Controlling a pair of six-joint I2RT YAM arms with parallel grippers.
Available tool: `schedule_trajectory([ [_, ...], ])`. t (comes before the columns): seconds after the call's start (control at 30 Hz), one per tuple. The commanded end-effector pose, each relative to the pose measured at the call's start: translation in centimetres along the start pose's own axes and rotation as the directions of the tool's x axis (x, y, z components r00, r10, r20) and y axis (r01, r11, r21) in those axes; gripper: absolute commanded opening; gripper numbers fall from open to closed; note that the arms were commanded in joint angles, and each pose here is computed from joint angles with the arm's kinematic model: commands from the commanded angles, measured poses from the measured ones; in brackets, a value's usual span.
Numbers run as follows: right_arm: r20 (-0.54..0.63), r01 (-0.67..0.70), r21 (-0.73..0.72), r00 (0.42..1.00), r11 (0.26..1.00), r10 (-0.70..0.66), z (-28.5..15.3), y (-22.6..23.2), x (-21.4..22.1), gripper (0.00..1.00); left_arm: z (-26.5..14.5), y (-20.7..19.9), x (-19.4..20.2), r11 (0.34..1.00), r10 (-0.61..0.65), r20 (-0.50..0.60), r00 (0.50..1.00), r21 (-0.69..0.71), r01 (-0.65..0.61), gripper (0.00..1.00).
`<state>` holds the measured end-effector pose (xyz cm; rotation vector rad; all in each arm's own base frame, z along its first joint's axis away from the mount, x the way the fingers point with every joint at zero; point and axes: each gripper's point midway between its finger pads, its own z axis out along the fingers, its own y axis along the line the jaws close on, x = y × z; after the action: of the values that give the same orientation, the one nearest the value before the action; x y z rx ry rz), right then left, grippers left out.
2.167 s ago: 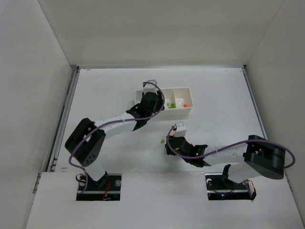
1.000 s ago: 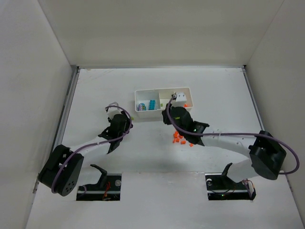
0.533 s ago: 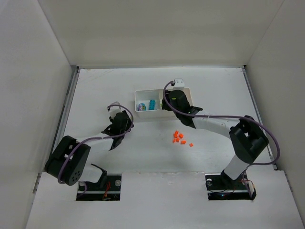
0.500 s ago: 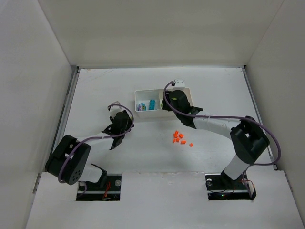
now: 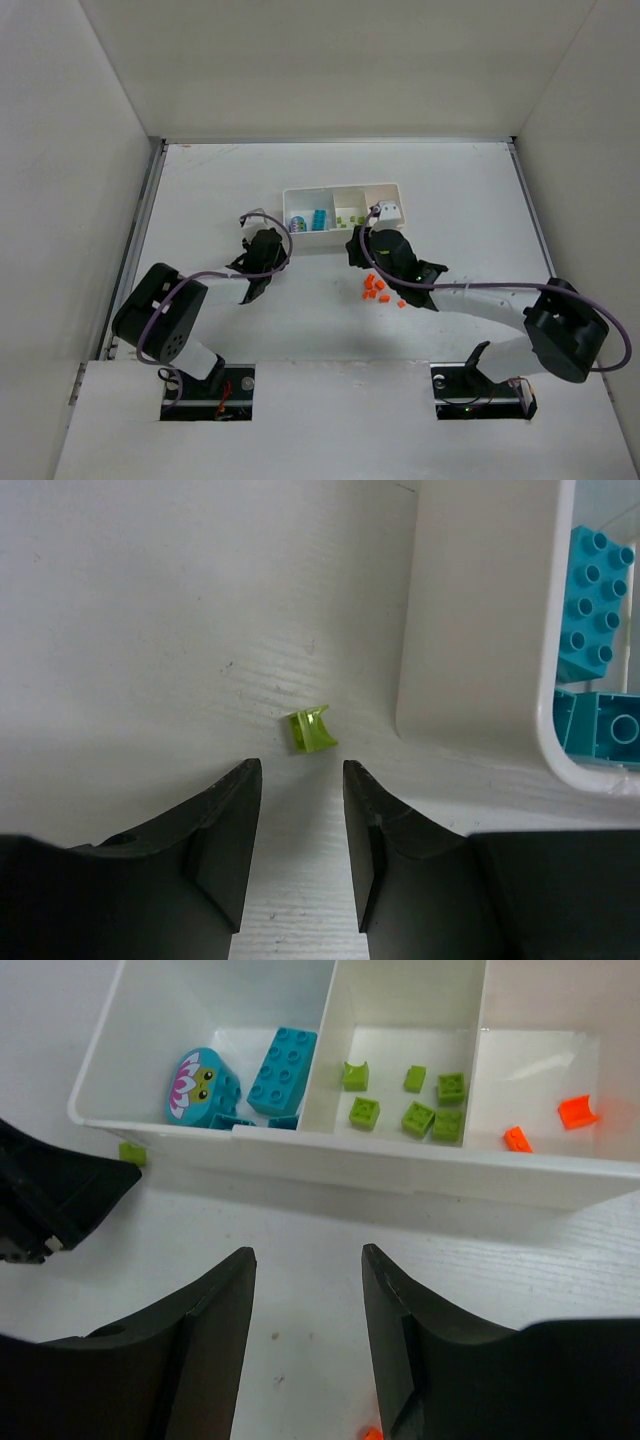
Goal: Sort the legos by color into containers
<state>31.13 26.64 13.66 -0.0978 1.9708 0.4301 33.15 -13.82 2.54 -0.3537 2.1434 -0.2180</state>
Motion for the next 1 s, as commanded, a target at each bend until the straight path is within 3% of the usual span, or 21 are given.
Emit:
schedule_trajectory([
  [0.0, 0.090, -0.061, -0.017, 0.994, 0.998, 0.062, -0.9, 0.7, -2.2, 0.52, 0.5, -1.4, -1.9, 1.000, 0.009, 0.053, 0.999, 0.011, -0.010, 0.34],
  [0.13, 0.094, -0.063, -0.029, 0.993, 0.998, 0.065, -1.6, 0.8, -1.9, 0.52, 1.2, -1.3, -1.8, 0.998, 0.063, 0.066, 0.996, -0.030, -0.061, 0.32],
  [0.37, 0.086, -0.082, -0.054, 0.993, 0.995, 0.087, -3.1, 1.1, -0.7, 0.52, 1.8, -0.5, -1.3, 0.989, 0.122, 0.073, 0.990, -0.090, -0.115, 0.19],
  [0.63, 0.024, -0.133, -0.044, 0.991, 0.990, 0.134, -4.6, 0.5, 4.1, 0.52, 1.3, -0.3, -1.6, 0.988, 0.125, 0.099, 0.987, -0.105, -0.115, 0.11],
  [0.97, -0.006, -0.157, 0.064, 0.987, 0.986, 0.158, -6.8, -2.3, 6.2, 0.47, -7.4, -6.3, -2.4, 0.986, 0.056, 0.137, 0.989, 0.146, -0.076, 0.10],
])
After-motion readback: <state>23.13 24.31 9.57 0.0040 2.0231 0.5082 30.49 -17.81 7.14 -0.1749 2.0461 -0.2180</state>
